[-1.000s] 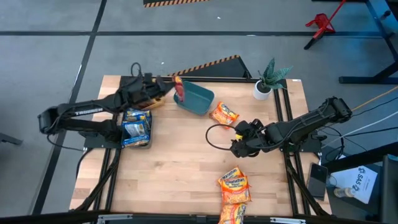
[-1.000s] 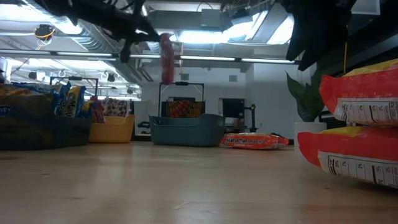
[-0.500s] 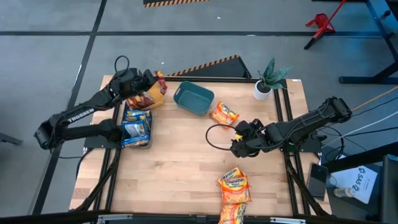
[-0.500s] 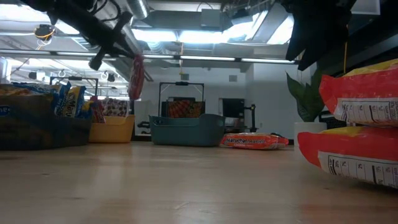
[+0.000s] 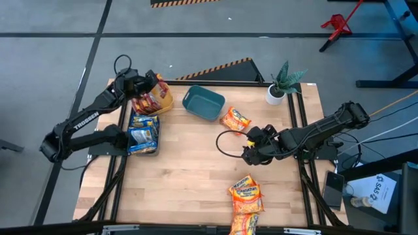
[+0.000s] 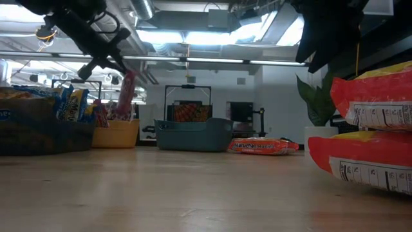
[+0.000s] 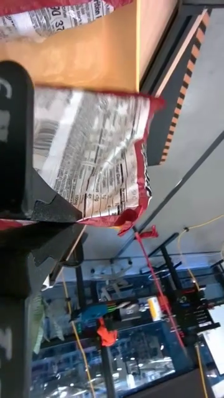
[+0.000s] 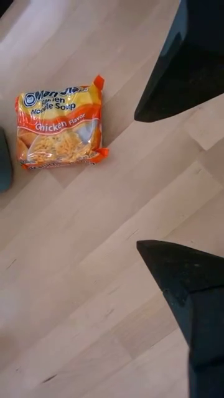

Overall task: Sort Maruchan noodles
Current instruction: Put the red noodle pack into the yellow bin, then put the orange noodle pack into the blue bin

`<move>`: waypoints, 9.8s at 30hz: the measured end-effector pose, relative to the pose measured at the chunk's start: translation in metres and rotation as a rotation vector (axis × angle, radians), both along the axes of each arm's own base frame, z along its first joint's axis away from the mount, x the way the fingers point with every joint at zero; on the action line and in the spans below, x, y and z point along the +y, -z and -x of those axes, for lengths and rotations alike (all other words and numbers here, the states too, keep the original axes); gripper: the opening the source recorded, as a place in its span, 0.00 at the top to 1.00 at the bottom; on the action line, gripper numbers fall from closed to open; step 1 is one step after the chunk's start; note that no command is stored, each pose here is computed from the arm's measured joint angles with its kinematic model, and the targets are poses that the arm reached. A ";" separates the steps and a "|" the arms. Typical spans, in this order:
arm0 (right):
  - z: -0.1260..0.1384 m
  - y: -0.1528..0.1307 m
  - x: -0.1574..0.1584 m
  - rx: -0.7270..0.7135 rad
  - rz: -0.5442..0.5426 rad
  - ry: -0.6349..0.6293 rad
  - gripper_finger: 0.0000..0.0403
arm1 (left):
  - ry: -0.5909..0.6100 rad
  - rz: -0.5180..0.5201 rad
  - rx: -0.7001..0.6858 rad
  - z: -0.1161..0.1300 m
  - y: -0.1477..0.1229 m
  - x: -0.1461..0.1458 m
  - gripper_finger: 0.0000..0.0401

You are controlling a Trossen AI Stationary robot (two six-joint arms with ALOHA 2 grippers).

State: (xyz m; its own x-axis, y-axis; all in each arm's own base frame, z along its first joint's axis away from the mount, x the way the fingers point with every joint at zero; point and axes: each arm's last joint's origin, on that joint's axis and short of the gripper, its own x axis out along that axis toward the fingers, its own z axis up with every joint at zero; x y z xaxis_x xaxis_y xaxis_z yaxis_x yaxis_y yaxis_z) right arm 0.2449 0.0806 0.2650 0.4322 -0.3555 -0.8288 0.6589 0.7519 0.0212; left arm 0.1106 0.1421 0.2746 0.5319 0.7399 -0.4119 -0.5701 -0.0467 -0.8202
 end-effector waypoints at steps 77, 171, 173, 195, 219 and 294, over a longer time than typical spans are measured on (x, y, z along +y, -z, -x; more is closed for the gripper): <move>-0.016 0.002 -0.024 -0.019 0.081 0.020 0.22 | 0.193 -0.028 -0.226 0.016 0.013 -0.009 0.74; -0.161 -0.067 -0.208 -0.510 0.139 -0.069 1.00 | 0.313 -0.287 -0.098 -0.008 0.001 -0.034 0.91; -0.144 -0.087 -0.204 -0.502 0.173 -0.056 1.00 | 0.323 -0.257 -0.048 -0.014 0.010 -0.028 0.95; -0.098 -0.122 -0.189 -0.430 0.177 -0.040 1.00 | 0.470 -0.137 0.611 -0.067 -0.040 0.027 1.00; -0.093 -0.115 -0.187 -0.346 0.150 -0.043 1.00 | 0.698 0.026 0.941 -0.100 0.026 0.060 1.00; -0.115 0.091 -0.070 -0.134 -0.248 -0.104 0.85 | 0.936 -0.106 0.267 -0.071 -0.085 -0.116 0.80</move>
State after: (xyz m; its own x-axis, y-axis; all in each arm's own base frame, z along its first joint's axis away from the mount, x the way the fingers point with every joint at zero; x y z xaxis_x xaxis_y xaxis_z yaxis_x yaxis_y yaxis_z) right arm 0.3594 0.0103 0.1738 0.5668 -0.0975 -0.8181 0.5576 0.7764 0.2938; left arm 0.1811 0.0264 0.3595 0.8219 0.1061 -0.5597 -0.5066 0.5853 -0.6331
